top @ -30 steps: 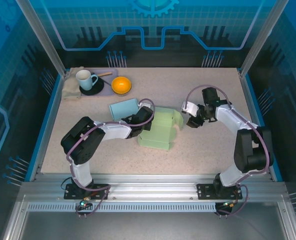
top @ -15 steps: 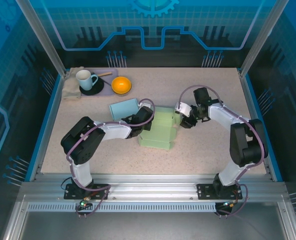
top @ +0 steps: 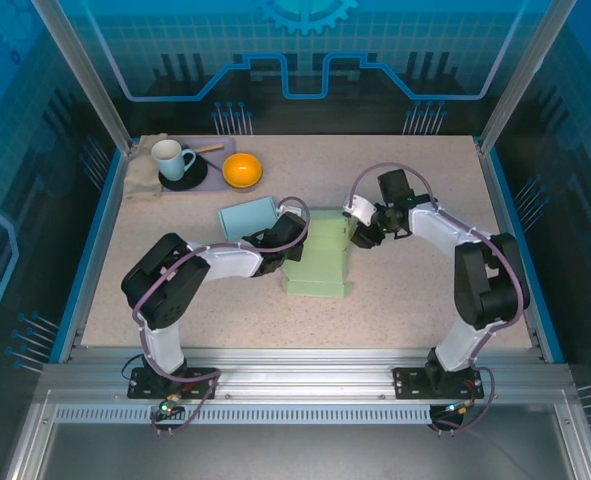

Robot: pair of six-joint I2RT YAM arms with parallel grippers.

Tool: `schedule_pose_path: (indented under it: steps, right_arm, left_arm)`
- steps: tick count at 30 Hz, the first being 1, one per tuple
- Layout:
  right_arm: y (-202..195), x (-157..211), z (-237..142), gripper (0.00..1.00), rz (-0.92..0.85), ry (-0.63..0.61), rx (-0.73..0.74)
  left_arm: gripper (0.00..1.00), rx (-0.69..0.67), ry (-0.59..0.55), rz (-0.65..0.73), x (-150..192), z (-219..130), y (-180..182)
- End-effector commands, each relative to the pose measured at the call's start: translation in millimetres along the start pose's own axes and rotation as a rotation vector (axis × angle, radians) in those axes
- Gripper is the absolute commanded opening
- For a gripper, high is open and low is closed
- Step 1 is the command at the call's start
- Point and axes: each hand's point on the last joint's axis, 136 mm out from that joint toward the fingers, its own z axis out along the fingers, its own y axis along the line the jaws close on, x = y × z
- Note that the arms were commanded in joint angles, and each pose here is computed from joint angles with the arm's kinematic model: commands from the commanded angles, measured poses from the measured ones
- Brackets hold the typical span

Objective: Fold the paper box

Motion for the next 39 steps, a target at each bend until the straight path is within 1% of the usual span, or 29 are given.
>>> schedule_pose_path:
  steps: [1,7,13,18,22,25,30,36,39]
  right_arm:
    - [-5.2,-26.1,6.1,0.48,0.007,-0.055,0.016]
    - [-8.3,-35.8,15.5,0.47,0.054,-0.062,0.037]
    - [-0.6,-46.0,26.6,0.47,0.065,-0.072,0.037]
    - [-2.4,-55.3,31.0,0.47,0.136,-0.092,0.047]
    - [1.6,-63.6,32.5,0.48,0.140,-0.069,0.052]
    - [-2.0,-65.5,32.6,0.48,0.207,-0.059,0.053]
    - [-4.7,-65.6,31.5,0.47,0.257,-0.069,0.088]
    - [-8.2,-60.0,29.1,0.46,0.277,-0.039,0.182]
    - [-7.0,-62.0,23.2,0.45,0.285,-0.066,0.206]
  left_arm:
    - [0.00,0.028,0.175,0.082,49.7,4.2,-2.2]
    - [0.00,0.038,0.173,0.080,50.5,4.4,-3.7]
    - [0.00,0.047,0.174,0.081,52.2,4.6,-5.0]
    - [0.00,0.053,0.176,0.084,53.0,4.7,-5.6]
    - [0.00,0.059,0.172,0.086,52.5,3.7,-6.5]
    - [0.00,0.061,0.173,0.082,51.9,3.0,-6.6]
    - [0.00,0.063,0.183,0.049,44.6,-5.1,-8.2]
    - [0.00,0.042,0.219,-0.028,27.9,-19.0,-9.1]
    - [0.00,0.059,0.232,-0.075,19.5,-27.9,-11.1]
